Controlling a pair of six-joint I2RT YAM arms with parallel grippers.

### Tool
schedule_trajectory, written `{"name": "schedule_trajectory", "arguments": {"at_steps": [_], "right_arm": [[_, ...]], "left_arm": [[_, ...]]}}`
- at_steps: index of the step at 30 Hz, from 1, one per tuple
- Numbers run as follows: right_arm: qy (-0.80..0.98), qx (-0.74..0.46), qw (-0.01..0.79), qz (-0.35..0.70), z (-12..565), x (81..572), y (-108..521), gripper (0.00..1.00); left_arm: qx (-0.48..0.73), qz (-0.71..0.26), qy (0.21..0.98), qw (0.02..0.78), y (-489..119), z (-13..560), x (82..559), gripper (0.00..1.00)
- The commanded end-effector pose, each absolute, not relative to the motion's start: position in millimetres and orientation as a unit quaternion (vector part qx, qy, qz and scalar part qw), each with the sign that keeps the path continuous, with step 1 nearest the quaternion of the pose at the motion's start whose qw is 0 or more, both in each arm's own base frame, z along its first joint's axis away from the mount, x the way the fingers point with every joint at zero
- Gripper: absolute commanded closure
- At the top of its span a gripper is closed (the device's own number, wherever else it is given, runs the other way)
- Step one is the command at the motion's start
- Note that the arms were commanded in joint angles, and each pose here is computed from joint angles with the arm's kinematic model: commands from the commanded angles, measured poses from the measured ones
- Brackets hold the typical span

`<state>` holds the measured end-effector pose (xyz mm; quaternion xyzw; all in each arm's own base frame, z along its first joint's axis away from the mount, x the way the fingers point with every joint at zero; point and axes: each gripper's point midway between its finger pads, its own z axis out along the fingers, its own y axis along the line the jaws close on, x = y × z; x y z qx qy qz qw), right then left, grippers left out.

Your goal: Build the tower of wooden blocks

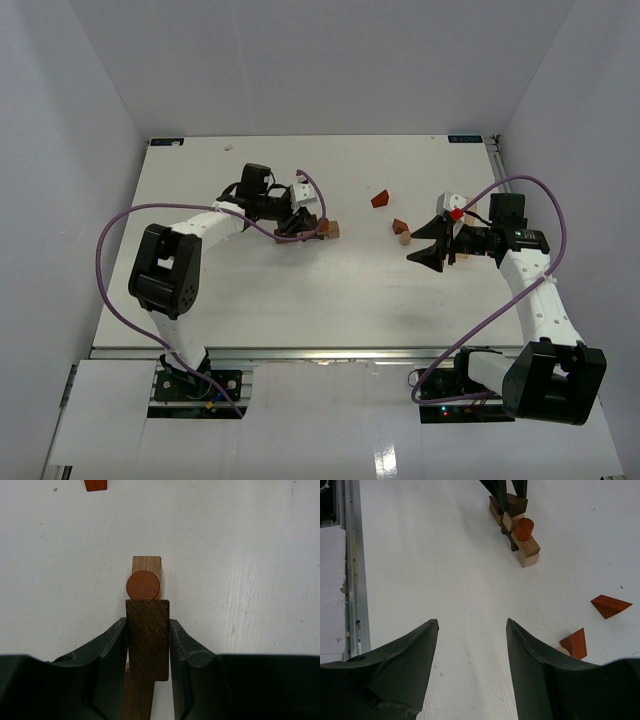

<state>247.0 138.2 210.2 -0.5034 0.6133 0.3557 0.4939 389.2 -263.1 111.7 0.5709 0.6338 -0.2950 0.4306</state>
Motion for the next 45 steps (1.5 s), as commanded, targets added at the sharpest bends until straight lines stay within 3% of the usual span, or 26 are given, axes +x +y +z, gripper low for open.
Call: {"name": "schedule_trajectory", "arguments": {"at_steps": [1, 45], "right_arm": [[0.601, -0.509, 0.503, 0.357, 215, 245, 140, 0.37], [0.604, -0.508, 0.501, 0.355, 214, 245, 140, 0.37]], "left_arm": [[0.582, -0.291, 0.607, 0.457, -268, 136, 399, 1.00], [0.577, -0.298, 0.623, 0.435, -260, 110, 400, 0.97]]}}
